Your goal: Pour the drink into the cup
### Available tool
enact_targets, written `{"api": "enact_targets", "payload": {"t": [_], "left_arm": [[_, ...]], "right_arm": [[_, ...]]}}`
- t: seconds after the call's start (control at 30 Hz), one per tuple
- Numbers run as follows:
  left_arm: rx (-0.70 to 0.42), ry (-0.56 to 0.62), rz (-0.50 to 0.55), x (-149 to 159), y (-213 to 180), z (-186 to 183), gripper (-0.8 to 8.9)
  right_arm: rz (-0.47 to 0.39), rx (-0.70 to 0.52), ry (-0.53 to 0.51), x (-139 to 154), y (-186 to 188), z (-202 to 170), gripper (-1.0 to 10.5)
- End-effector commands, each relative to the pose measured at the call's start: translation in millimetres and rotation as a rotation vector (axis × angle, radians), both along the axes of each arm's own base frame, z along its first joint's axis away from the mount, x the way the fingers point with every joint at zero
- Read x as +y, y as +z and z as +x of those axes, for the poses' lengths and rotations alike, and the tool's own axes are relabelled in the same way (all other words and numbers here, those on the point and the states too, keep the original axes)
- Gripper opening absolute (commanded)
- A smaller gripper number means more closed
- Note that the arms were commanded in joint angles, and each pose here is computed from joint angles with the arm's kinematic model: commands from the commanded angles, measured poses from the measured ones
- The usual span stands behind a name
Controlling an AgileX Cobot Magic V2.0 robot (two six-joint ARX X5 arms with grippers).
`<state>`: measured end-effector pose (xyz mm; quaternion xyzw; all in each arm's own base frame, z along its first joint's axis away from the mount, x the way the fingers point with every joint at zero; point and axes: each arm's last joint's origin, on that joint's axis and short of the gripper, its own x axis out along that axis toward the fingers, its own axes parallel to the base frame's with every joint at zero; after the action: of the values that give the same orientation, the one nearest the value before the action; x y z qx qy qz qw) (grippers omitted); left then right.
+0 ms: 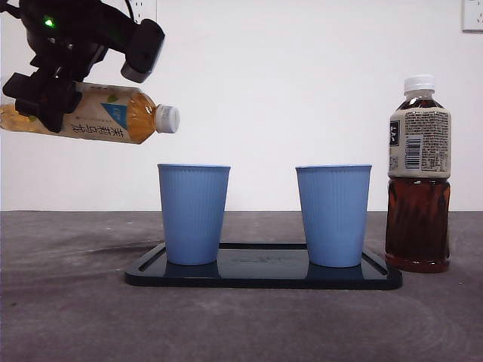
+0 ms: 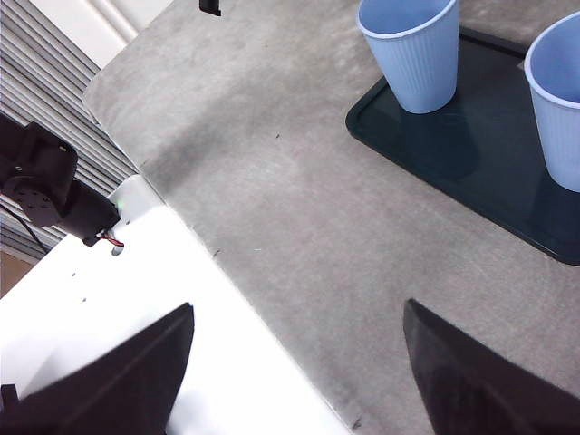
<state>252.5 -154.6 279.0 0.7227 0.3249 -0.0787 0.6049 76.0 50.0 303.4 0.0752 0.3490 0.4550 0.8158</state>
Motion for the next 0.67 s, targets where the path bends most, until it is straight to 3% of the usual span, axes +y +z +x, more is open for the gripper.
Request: {"api": "enact_targets", "payload": {"t": [0.03,0.67], "left_arm": [[-0.053,0.005,0.013,-8.0,8.3,4.5,2.12],[-0.044,-0.001,0.057,-16.7,0.7,4.5,2.12]], "right_arm": [[0.002,-0.028,0.025,1.2,4.2,-0.5,3.6],[0.003,-0.028,0.052,3.2,4.2,-1.9,3.6]]}}
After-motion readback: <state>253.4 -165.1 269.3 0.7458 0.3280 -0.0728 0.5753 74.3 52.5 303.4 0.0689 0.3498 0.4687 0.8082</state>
